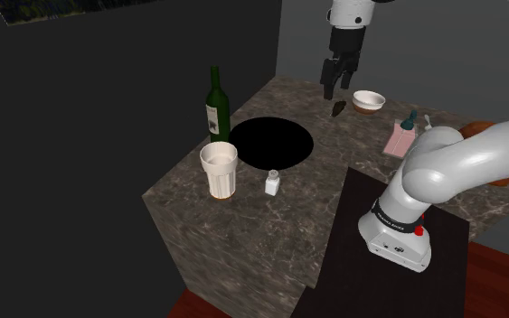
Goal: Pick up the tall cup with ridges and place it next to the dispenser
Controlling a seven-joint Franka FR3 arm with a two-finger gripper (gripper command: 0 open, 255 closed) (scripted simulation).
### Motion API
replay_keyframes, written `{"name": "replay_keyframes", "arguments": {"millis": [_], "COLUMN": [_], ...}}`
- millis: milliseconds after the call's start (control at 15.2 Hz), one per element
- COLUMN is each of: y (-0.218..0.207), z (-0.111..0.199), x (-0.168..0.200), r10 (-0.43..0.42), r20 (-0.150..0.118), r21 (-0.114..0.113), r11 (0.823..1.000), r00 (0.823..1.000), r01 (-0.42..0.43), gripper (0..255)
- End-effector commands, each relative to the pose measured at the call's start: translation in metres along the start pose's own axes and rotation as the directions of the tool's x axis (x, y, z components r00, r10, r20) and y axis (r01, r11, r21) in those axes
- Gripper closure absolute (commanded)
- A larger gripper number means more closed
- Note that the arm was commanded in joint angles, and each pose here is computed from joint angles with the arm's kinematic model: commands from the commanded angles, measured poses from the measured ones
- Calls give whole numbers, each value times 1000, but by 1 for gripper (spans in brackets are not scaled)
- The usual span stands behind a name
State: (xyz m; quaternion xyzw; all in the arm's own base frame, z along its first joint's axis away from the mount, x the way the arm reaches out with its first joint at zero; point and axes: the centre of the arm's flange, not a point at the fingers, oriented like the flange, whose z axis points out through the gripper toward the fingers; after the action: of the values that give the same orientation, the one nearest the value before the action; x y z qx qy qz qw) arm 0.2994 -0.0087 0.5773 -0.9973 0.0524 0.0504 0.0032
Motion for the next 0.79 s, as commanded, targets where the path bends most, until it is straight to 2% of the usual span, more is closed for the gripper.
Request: {"name": "replay_keyframes", "arguments": {"millis": [0, 726], "y": [0, -126], "z": [0, 44], "x": [0, 68], "r10": [0, -39], "r20": [0, -19], "r21": [0, -49], "r11": [1000, 998], "r00": [1000, 999], "r01": [0, 38], "gripper": [0, 0]}}
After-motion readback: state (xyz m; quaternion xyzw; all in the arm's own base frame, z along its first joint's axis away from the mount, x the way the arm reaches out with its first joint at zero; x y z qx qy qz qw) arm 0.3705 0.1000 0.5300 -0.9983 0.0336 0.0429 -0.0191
